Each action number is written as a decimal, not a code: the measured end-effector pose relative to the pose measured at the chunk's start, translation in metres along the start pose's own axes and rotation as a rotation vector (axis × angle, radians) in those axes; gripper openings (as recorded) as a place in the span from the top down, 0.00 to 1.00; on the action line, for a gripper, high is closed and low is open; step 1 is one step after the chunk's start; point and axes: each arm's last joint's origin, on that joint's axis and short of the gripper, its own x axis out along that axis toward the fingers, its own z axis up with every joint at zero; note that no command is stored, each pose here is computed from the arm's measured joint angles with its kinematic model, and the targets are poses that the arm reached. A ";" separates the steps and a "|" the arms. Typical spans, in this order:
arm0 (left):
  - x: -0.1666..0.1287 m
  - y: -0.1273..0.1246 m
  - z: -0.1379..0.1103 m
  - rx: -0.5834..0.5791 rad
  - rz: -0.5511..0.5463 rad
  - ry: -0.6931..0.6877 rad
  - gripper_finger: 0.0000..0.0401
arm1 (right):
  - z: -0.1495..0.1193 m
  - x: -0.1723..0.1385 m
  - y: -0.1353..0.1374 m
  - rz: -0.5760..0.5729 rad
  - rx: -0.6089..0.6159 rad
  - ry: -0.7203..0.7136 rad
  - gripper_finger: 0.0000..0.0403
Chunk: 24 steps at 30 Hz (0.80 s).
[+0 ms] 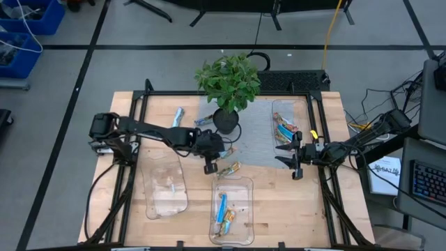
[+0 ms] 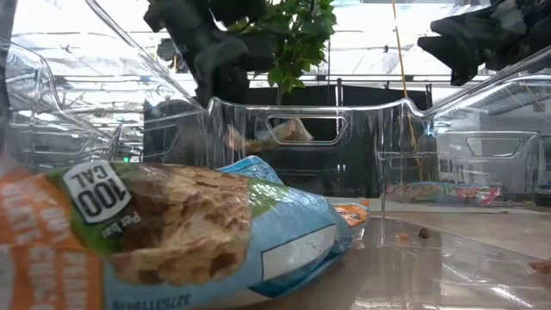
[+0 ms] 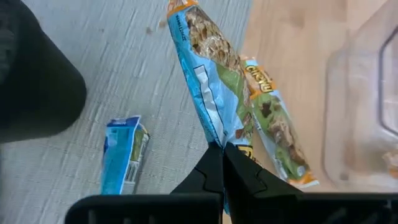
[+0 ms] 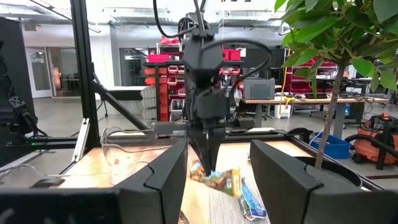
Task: Pick and place Granola Bars by type
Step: Put the top yellow granola bar into the middle transparent bin
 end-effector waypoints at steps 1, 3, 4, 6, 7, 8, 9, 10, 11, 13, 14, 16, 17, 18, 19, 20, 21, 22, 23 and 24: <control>-0.003 -0.001 0.001 0.005 0.000 -0.009 1.00 | 0.000 0.000 0.000 0.000 0.000 0.000 0.59; -0.007 -0.003 0.004 0.020 0.016 -0.052 1.00 | 0.000 0.000 0.000 0.000 0.000 0.000 0.59; -0.009 -0.005 0.005 0.025 0.028 -0.070 1.00 | 0.000 0.000 0.000 0.000 0.000 0.000 0.59; -0.010 -0.011 0.007 0.038 0.052 -0.099 1.00 | 0.000 0.000 0.000 0.000 -0.001 0.002 0.59; -0.010 -0.014 0.008 0.051 0.058 -0.120 1.00 | 0.000 0.000 0.000 0.001 -0.002 0.004 0.59; -0.011 -0.017 0.009 0.066 0.060 -0.133 1.00 | -0.001 0.000 0.000 0.001 0.000 0.005 0.59; -0.011 -0.020 0.009 0.080 0.058 -0.138 1.00 | -0.001 0.000 0.000 0.001 0.003 0.006 0.59; -0.012 -0.023 0.009 0.090 0.053 -0.143 1.00 | -0.001 0.000 0.000 0.001 0.005 0.007 0.59; -0.012 -0.025 0.009 0.097 0.047 -0.151 1.00 | -0.001 0.000 0.000 0.001 0.005 0.008 0.59; -0.013 -0.029 0.008 0.105 0.037 -0.155 1.00 | -0.001 0.000 0.000 0.002 0.005 0.009 0.59; -0.014 -0.031 0.008 0.106 0.033 -0.157 1.00 | -0.001 0.000 0.000 0.002 0.005 0.010 0.59; -0.018 -0.035 0.008 0.109 0.024 -0.165 1.00 | -0.001 0.000 0.000 0.002 0.004 0.010 0.59; -0.020 -0.036 0.008 0.106 0.015 -0.171 1.00 | -0.001 0.000 0.000 0.003 0.004 0.010 0.59; -0.023 -0.038 0.008 0.106 0.007 -0.179 1.00 | -0.001 0.000 0.000 0.003 0.004 0.010 0.59; -0.026 -0.039 0.008 0.107 -0.001 -0.186 1.00 | -0.001 0.000 0.000 0.003 0.004 0.010 0.59; -0.030 -0.041 0.008 0.105 -0.012 -0.187 1.00 | -0.001 0.000 0.000 0.003 0.004 0.010 0.59; -0.033 -0.042 0.008 0.102 -0.021 -0.195 1.00 | -0.001 0.000 0.000 0.003 0.005 0.010 0.59; -0.038 -0.044 0.009 0.101 -0.034 -0.207 1.00 | -0.001 0.000 0.000 0.003 0.004 0.010 0.59; -0.042 -0.045 0.009 0.101 -0.046 -0.220 1.00 | -0.001 0.000 0.000 0.003 0.004 0.010 0.59; -0.047 -0.047 0.009 0.104 -0.053 -0.230 1.00 | -0.001 0.000 0.000 0.003 0.005 0.010 0.59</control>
